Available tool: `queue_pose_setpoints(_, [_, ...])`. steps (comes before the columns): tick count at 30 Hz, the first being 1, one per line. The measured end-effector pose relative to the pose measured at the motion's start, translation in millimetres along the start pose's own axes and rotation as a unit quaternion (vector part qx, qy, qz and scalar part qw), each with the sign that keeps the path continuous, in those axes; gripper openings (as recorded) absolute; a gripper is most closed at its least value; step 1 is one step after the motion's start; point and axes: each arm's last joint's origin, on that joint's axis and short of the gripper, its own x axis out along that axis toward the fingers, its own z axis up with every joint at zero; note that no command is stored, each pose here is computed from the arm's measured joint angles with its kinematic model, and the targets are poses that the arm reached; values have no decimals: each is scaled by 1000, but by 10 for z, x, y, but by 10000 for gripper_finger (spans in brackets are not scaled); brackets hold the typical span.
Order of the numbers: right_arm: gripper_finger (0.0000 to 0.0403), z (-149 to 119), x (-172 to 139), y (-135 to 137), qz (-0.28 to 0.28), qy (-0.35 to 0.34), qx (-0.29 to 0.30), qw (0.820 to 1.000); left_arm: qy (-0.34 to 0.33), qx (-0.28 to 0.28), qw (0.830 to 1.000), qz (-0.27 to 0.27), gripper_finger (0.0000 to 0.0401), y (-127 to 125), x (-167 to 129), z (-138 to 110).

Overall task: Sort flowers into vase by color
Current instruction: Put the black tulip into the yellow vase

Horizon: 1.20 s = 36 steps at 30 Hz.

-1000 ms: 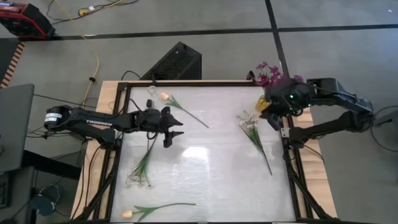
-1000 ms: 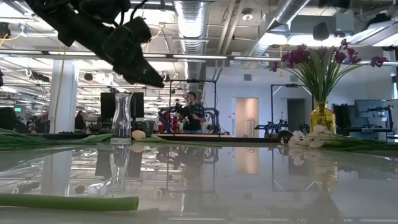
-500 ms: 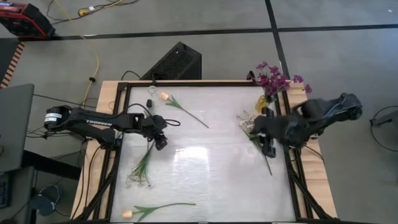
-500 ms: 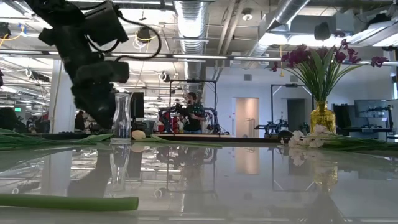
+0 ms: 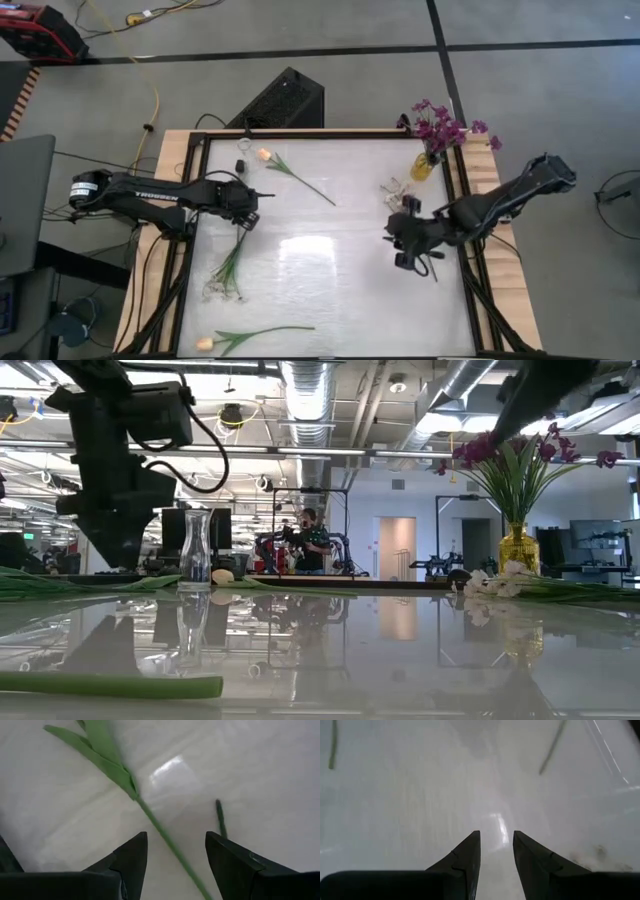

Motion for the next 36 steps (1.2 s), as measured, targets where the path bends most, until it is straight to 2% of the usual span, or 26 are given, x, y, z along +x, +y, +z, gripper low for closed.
queue_pose_setpoints(6, [141,-119,282,79,37,-70,-9,997,4,-63,998,24,190,77,111,-88])
queue_pose_setpoints(12, [141,-194,386,96,57,-90,-25,994,-20,-107,994,-20,190,91,308,-171])
queue_pose_setpoints(18, [141,-185,387,99,60,-97,-21,993,-29,-124,992,-3,182,130,344,-204])
queue_pose_setpoints(23, [141,-175,384,104,62,-101,-19,993,-33,-116,993,-1,132,131,346,-204])
queue_pose_setpoints(30, [141,-167,379,112,66,-106,-9,992,-32,-93,995,11,18,141,349,-230])
queue_pose_setpoints(36, [141,-170,379,119,80,-99,-1,992,-40,-83,995,24,2,170,305,-252])
